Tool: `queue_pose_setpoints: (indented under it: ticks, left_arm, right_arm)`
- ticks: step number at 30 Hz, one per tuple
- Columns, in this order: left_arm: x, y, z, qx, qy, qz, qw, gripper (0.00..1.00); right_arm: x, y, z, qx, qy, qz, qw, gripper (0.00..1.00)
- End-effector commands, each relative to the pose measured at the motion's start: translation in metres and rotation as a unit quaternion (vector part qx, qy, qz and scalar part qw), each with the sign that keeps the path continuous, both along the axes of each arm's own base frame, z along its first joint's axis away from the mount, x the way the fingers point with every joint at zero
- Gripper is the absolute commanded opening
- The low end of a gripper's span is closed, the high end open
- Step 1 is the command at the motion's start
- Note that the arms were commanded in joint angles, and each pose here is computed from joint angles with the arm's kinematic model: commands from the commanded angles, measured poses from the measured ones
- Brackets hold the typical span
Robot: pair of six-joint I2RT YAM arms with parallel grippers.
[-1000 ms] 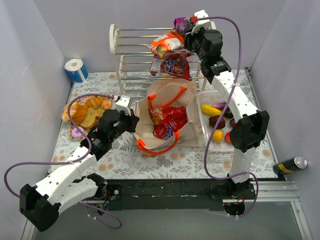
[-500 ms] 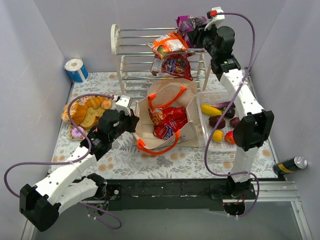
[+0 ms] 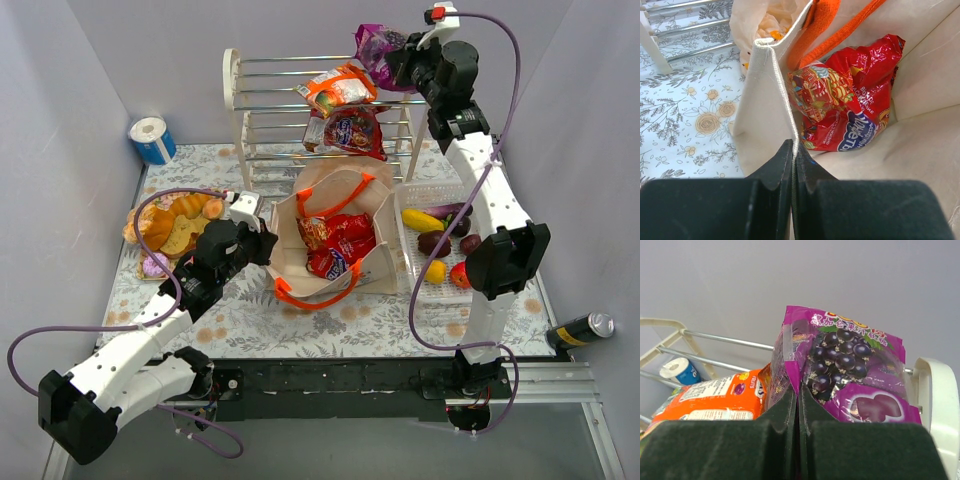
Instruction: Place the mixed food into the grocery bags and tie them
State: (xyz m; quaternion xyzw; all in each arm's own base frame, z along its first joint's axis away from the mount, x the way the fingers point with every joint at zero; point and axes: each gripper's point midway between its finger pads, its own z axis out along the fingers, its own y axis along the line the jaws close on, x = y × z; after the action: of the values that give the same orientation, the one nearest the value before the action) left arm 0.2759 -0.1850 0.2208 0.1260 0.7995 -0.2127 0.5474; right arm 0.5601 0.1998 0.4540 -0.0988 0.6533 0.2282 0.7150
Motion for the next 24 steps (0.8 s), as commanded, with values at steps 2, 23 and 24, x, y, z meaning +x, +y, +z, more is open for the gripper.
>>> queue_pose_setpoints:
  ticks: [2,23,24]
  left_arm:
    - [-0.005,0.002,-0.011,0.006,0.013,-0.006,1.0,0.0]
    - [-0.005,0.008,-0.003,-0.004,-0.004,0.01,1.0,0.0]
    - [-0.005,0.008,-0.003,-0.004,-0.004,0.01,1.0,0.0]
  right_arm:
    - [-0.034,-0.013,0.106,0.073,-0.126,0.014,0.989,0.01]
    - [-0.209,-0.014,0.167,0.092,-0.235,0.112,0.961,0.01]
    - [-0.227,-0.009,0.159,0.093,-0.231,0.127,0.96,0.01]
